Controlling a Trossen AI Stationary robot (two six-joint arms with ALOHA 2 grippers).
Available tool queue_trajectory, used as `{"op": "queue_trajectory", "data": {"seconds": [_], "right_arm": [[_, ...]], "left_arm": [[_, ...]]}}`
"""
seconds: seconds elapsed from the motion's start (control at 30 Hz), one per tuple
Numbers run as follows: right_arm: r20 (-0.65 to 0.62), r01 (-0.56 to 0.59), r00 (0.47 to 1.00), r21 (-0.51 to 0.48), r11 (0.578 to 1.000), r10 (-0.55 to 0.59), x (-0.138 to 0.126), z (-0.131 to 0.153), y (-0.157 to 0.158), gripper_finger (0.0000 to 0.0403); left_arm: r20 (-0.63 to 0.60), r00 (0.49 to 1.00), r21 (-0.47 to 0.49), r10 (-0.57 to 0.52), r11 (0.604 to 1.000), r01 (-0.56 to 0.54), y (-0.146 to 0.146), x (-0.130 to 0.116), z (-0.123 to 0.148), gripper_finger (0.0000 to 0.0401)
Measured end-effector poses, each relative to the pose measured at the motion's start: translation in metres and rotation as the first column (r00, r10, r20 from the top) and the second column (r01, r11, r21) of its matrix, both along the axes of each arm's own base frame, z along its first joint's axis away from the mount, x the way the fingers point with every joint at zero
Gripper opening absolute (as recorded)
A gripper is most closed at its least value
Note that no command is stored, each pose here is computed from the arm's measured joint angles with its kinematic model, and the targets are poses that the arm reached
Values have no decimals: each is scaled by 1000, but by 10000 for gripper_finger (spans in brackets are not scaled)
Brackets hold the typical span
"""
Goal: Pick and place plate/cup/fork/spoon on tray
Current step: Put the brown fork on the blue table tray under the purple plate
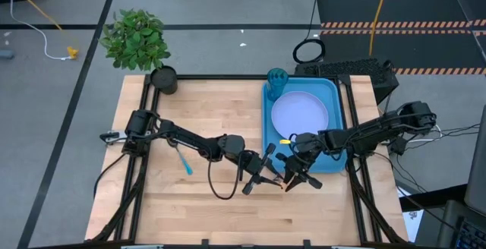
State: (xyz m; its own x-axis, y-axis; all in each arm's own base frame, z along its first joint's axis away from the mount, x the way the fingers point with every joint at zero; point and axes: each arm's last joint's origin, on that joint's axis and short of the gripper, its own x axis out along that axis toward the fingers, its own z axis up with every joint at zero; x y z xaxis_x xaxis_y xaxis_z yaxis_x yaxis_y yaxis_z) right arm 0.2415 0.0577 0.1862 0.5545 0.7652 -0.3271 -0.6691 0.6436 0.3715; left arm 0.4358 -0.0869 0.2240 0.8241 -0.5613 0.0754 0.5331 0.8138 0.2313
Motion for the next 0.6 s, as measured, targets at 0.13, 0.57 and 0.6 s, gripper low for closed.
{"op": "queue_trajectory", "data": {"seconds": [0.13, 0.57, 0.6], "right_arm": [[0, 0, 1000, 0, 1000, 0, 0, 0, 0, 38], [3, -1, 1000, -2, 1000, 1, 0, 0, 0, 38], [4, -2, 1000, -3, 1000, 2, 0, 0, 0, 38]], "left_arm": [[3, 1000, 7, 0, 1000, 0, 0, 0, 0, 93], [18, 1000, 51, -15, 999, 14, -1, 0, -1, 93], [18, 1000, 51, -15, 999, 14, -1, 0, -1, 93]]}}
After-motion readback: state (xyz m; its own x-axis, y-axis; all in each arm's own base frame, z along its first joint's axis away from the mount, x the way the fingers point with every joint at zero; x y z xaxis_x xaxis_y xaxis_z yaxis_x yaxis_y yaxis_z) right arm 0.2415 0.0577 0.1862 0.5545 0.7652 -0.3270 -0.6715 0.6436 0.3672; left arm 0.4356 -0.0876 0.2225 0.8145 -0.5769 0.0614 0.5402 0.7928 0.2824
